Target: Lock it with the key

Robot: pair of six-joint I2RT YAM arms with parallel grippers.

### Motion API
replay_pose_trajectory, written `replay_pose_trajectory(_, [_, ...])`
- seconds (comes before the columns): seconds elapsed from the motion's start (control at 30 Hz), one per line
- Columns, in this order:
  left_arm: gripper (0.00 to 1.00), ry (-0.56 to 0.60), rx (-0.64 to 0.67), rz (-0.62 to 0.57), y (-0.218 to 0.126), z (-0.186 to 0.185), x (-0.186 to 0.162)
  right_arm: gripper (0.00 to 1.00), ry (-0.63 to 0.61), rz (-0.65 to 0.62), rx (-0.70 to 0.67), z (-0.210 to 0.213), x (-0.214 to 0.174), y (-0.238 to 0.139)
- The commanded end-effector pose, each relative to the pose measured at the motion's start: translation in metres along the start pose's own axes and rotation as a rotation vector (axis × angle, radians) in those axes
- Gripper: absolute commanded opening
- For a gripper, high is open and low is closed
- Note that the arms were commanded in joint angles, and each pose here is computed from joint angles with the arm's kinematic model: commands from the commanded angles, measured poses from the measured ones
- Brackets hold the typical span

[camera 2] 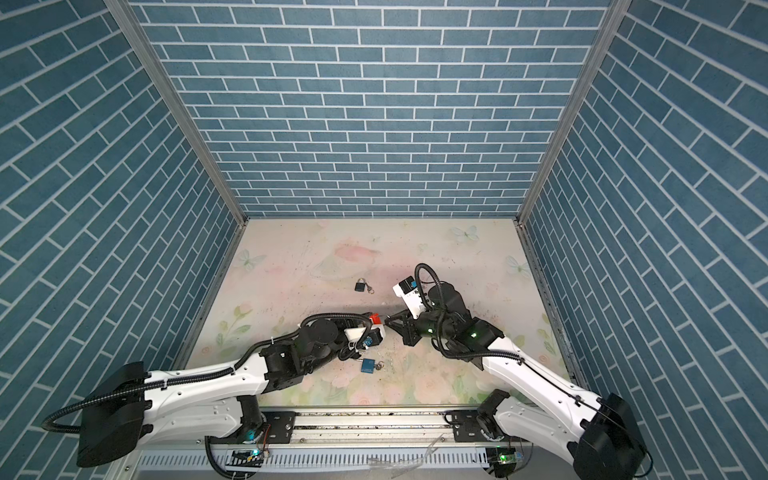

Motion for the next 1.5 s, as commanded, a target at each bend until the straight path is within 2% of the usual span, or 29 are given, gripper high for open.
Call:
replay_pose_trajectory(0.0, [0.00, -0.199, 0.115, -0.189, -0.010, 0.034, 0.041, 0.21, -0.040, -0.055, -0.036, 0.009, 0.015, -0.023])
replay_pose_trajectory(0.13, [0.00, -0.341, 0.121, -0.179, -0.013, 0.031, 0.031, 0.48, -0.095, -0.135, -0.053, 0.021, 0.026, -0.052])
replay_pose_trajectory(0.23, [0.00, -0.466, 0.145, -0.194, -0.015, 0.036, 0.028, 0.56, -0.119, -0.147, -0.045, 0.029, 0.026, -0.063])
replay_pose_trajectory(0.37, [0.00, -0.698, 0.187, -0.227, -0.017, 0.056, 0.025, 0.59, -0.153, -0.170, 0.002, 0.038, 0.023, -0.072])
replay_pose_trajectory(0.53, [0.00, -1.089, 0.247, -0.262, -0.018, 0.089, 0.009, 0.59, -0.183, -0.243, 0.043, 0.036, 0.016, -0.072])
replay_pose_trajectory(0.63, [0.00, -1.271, 0.244, -0.288, -0.019, 0.100, 0.001, 0.58, -0.188, -0.294, 0.056, 0.031, 0.014, -0.067])
replay_pose_trajectory(0.73, [0.00, -1.388, 0.208, -0.320, -0.020, 0.107, -0.003, 0.58, -0.188, -0.354, 0.075, 0.026, 0.013, -0.061])
replay_pose_trajectory(0.87, [0.00, -1.418, 0.142, -0.364, -0.023, 0.111, 0.004, 0.58, -0.186, -0.410, 0.106, 0.024, 0.014, -0.048])
replay_pose_trajectory(1.03, [0.00, -1.401, 0.085, -0.377, -0.023, 0.110, 0.012, 0.58, -0.197, -0.394, 0.120, 0.029, 0.018, -0.023])
replay_pose_trajectory(1.47, [0.00, -1.405, 0.080, -0.392, -0.024, 0.111, 0.013, 0.64, -0.153, -0.381, 0.160, 0.030, 0.042, 0.020])
Point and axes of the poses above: each gripper's point midway between its finger pads, its own y axis out along the fingers, its own z axis along the line the jaws close on, x = y × z, the point moved 6 cm from there along -y, back along the fingers, and after that the axes turned 9 degrees about y, right-handed, at the moved point
